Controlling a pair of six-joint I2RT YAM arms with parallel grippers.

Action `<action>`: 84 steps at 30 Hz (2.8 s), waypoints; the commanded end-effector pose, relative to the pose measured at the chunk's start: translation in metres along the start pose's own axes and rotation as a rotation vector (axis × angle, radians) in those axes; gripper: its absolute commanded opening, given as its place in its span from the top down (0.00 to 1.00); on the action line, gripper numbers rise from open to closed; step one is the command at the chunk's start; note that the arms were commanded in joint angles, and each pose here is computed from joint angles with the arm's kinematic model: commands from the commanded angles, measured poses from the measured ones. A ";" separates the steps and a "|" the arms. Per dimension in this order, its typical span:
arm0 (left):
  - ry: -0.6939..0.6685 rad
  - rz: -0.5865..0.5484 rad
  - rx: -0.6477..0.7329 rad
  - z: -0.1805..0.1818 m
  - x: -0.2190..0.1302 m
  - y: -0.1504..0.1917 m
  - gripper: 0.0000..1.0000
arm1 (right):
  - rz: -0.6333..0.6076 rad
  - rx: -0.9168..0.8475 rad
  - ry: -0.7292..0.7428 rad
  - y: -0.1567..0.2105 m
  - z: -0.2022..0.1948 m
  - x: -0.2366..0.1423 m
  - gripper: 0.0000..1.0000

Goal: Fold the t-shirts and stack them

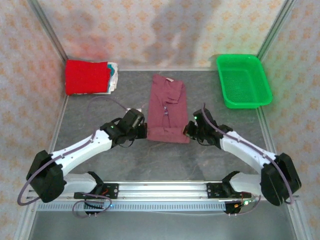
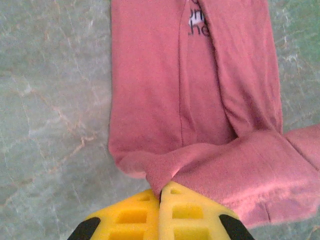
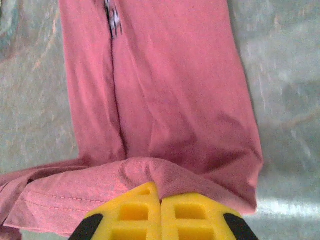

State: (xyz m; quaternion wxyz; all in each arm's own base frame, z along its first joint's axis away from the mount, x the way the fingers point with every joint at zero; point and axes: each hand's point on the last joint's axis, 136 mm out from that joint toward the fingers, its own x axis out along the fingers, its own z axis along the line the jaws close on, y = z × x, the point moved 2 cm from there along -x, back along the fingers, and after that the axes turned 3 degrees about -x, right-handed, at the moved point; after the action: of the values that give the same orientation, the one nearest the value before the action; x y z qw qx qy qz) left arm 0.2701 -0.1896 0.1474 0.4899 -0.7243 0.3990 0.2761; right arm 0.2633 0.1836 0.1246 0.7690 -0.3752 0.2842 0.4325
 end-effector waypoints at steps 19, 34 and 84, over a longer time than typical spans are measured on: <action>-0.080 -0.036 0.118 -0.002 0.063 -0.108 1.00 | -0.112 -0.083 0.007 -0.110 0.024 0.057 1.00; -0.253 -0.103 0.050 0.023 0.125 -0.218 0.49 | -0.110 -0.061 0.001 -0.205 0.031 0.086 0.59; 0.058 -0.056 0.063 -0.007 0.042 -0.012 0.61 | 0.142 -0.048 -0.228 -0.001 0.026 0.057 0.73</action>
State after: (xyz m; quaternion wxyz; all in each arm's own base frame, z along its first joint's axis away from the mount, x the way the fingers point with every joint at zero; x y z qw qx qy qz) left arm 0.3078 -0.1892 0.1030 0.5224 -0.7185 0.3790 0.2593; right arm 0.2970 0.2219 0.0822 0.7591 -0.3205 0.2252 0.5199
